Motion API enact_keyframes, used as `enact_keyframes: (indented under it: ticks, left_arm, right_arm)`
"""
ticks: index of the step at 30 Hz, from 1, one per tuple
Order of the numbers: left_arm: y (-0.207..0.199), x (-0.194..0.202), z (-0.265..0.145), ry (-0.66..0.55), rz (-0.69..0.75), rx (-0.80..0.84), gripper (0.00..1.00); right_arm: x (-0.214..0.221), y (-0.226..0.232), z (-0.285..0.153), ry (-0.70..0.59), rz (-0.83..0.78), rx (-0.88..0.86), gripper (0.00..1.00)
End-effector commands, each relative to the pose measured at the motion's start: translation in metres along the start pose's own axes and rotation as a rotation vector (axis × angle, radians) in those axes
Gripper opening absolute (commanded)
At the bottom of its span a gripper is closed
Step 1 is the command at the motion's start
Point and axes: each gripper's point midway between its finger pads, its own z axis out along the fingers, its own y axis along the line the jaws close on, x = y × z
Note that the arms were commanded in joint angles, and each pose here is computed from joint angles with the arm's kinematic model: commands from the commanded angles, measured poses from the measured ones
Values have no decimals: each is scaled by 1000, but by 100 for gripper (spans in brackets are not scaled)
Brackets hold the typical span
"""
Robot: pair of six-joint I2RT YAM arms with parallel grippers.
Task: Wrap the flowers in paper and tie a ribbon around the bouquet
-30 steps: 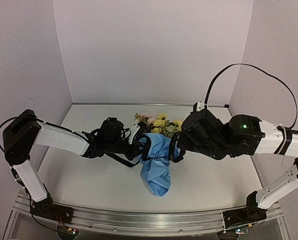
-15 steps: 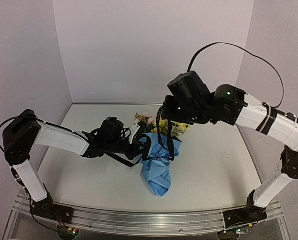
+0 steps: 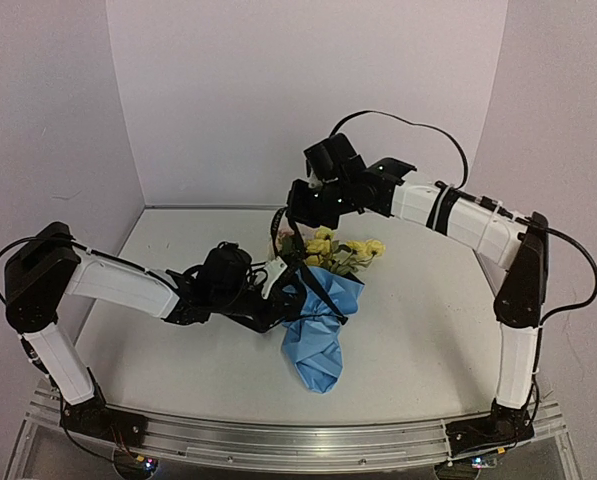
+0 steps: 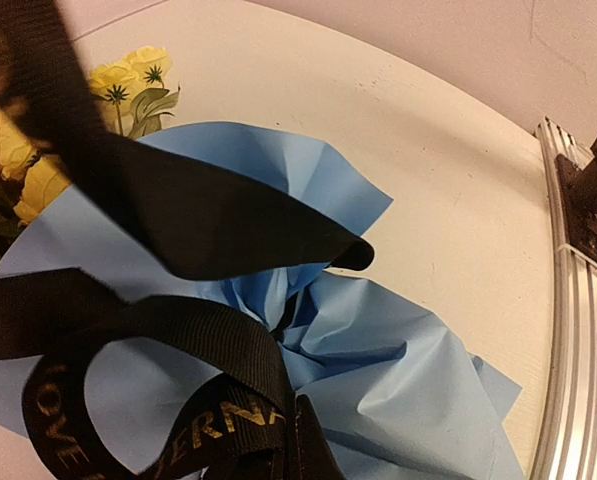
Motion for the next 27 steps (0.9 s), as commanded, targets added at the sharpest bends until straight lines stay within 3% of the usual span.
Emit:
enact_keyframes:
  ticks: [1, 10, 16, 27]
  left_arm:
    - [-10, -25, -10, -62, 132, -23, 0]
    - [-27, -25, -11, -71, 264, -56, 0]
    - [-31, -27, -14, -97, 300, -65, 1]
    - [-18, -25, -7, -94, 292, -132, 0]
  right_arm:
    - [-9, 48, 5, 28, -64, -194, 0]
    - [19, 63, 30, 157, -143, -302, 2]
    - [40, 50, 49, 212, -150, -277, 5]
    - [39, 27, 22, 185, -195, -198, 46]
